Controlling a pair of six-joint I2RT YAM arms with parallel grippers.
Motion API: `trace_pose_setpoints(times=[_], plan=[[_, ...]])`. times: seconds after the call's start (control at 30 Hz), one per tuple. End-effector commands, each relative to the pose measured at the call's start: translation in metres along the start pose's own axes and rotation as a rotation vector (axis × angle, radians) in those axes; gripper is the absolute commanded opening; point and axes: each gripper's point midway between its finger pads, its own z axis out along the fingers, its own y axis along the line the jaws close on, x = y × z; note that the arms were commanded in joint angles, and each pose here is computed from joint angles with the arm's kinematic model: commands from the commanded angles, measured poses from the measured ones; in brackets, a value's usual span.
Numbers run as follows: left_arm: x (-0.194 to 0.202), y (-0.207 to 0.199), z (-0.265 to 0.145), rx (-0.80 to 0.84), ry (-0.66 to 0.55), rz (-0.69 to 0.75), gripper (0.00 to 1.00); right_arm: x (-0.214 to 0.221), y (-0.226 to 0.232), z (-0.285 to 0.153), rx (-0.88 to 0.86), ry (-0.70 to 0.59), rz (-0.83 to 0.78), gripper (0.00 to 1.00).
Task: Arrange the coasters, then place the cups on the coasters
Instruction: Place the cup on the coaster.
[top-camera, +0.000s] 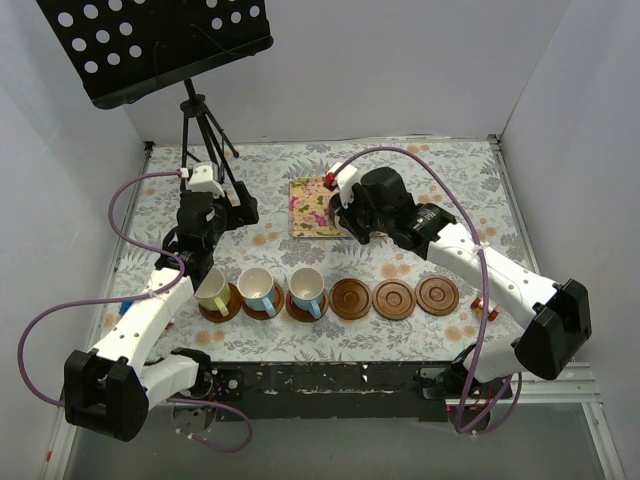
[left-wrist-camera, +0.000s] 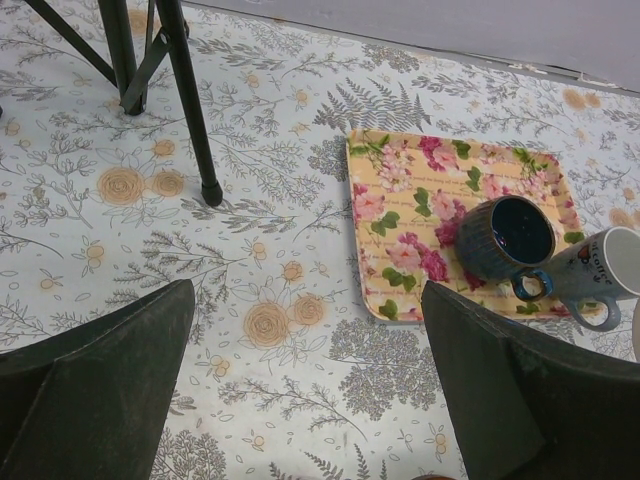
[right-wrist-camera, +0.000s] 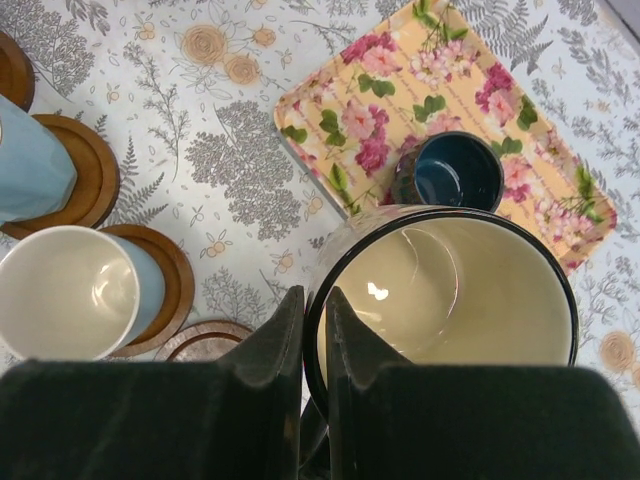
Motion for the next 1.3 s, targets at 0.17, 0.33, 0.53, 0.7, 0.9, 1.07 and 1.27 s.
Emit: trace_pose_setpoints(times=[0.17, 0.33, 0.53, 0.7, 0.9, 1.07, 1.27], plan=[[-0.020, -0.007, -0.007, 0.027, -0.046, -0.011, 0.98, 0.000, 0.015, -0.022, 0.019, -0.055, 0.027, 0.01], [-0.020, -0.007, -0.008, 0.029, -0.047, -0.011, 0.98, 0.008, 0.025, -0.024, -0.003, -0.064, 0.043, 0.01], [-0.020, -0.007, -0.008, 0.029, -0.047, -0.013, 0.98, 0.013, 0.035, -0.023, -0.024, -0.049, 0.035, 0.01], [-0.021, -0.007, -0.008, 0.029, -0.050, -0.013, 0.98, 0.018, 0.043, -0.028, -0.042, -0.043, 0.021, 0.01], [-0.019, -0.008, -0.008, 0.033, -0.044, -0.014, 0.98, 0.027, 0.048, -0.034, -0.045, -0.020, 0.023, 0.01], [-0.020, -0.007, -0.008, 0.031, -0.046, -0.014, 0.98, 0.041, 0.063, -0.031, -0.040, 0.013, 0.001, 0.01], [-0.019, -0.007, -0.007, 0.027, -0.043, -0.014, 0.98, 0.057, 0.083, -0.026, -0.079, 0.015, 0.026, 0.01]])
